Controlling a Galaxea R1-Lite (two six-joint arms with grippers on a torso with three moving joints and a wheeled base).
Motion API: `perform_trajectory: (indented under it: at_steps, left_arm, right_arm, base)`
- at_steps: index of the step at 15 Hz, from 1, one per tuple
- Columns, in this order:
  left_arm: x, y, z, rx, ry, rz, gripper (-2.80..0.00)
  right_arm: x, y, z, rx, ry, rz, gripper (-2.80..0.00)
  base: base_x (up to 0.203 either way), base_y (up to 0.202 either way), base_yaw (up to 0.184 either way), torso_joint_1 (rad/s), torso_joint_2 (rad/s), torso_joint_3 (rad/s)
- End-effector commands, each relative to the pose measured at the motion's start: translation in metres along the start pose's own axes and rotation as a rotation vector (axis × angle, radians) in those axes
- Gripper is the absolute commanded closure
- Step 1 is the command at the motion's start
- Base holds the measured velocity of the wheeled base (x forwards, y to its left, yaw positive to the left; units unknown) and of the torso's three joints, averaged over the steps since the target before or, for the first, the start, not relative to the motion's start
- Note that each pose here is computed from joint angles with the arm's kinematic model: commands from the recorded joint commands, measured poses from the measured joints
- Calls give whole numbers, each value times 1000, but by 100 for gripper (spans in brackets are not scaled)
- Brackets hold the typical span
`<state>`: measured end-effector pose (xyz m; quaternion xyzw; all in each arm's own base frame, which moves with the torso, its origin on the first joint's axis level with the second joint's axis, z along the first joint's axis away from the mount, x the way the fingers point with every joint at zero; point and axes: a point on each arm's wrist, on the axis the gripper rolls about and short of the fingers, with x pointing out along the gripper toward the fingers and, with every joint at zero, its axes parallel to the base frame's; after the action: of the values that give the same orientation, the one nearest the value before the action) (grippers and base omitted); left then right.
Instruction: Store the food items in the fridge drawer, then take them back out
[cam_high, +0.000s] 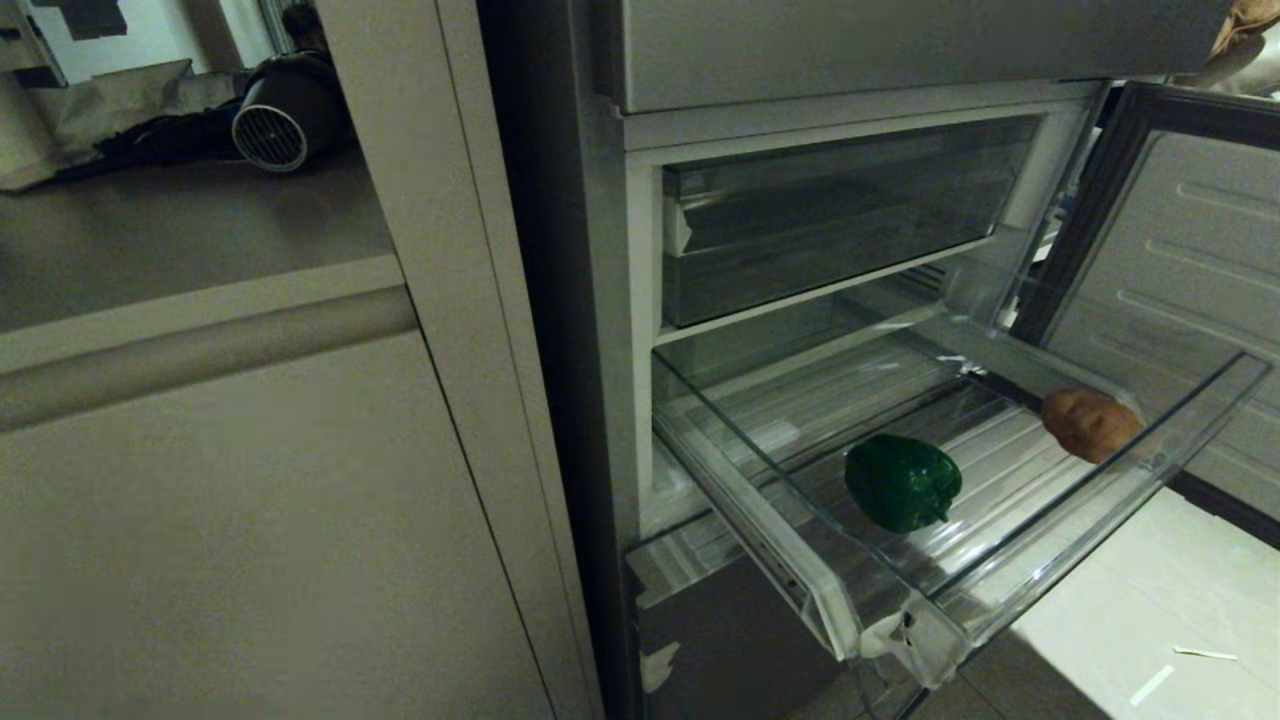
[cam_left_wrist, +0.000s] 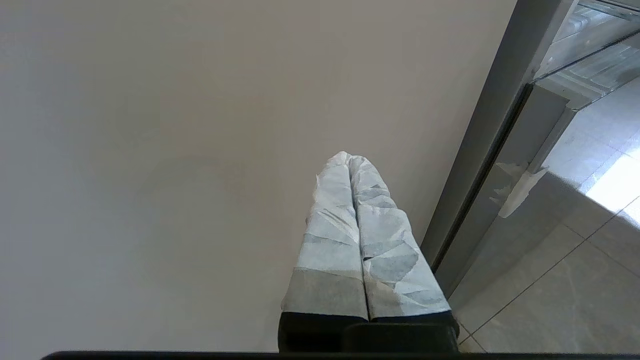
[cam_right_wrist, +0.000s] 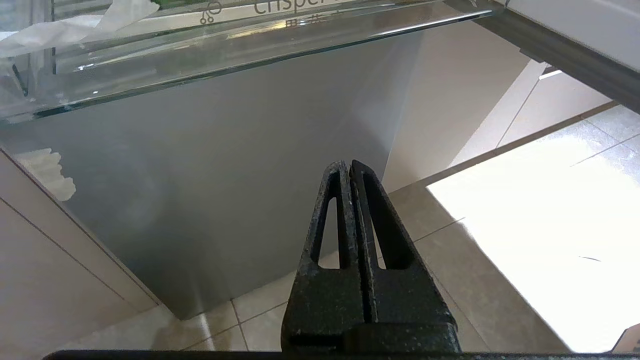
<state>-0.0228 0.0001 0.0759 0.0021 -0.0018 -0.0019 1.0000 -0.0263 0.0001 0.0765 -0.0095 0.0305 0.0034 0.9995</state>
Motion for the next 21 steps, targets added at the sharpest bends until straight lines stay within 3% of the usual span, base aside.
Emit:
perform_trajectory:
  at_steps: [1, 5, 21]
  left_arm:
    - [0, 0, 0, 0, 2, 1, 0]
    - [0, 0, 0, 0, 2, 1, 0]
    - [0, 0, 0, 0, 1, 1, 0]
  right_arm:
    - [0, 0, 0, 2, -1, 0, 0]
    - [0, 0, 0, -16, -3, 1, 0]
    - [0, 0, 0, -13, -2, 0, 0]
  base:
    - [0, 0, 0, 0, 0, 0]
    - [0, 0, 0, 65, -157, -95]
    - [0, 0, 0, 204, -466, -261]
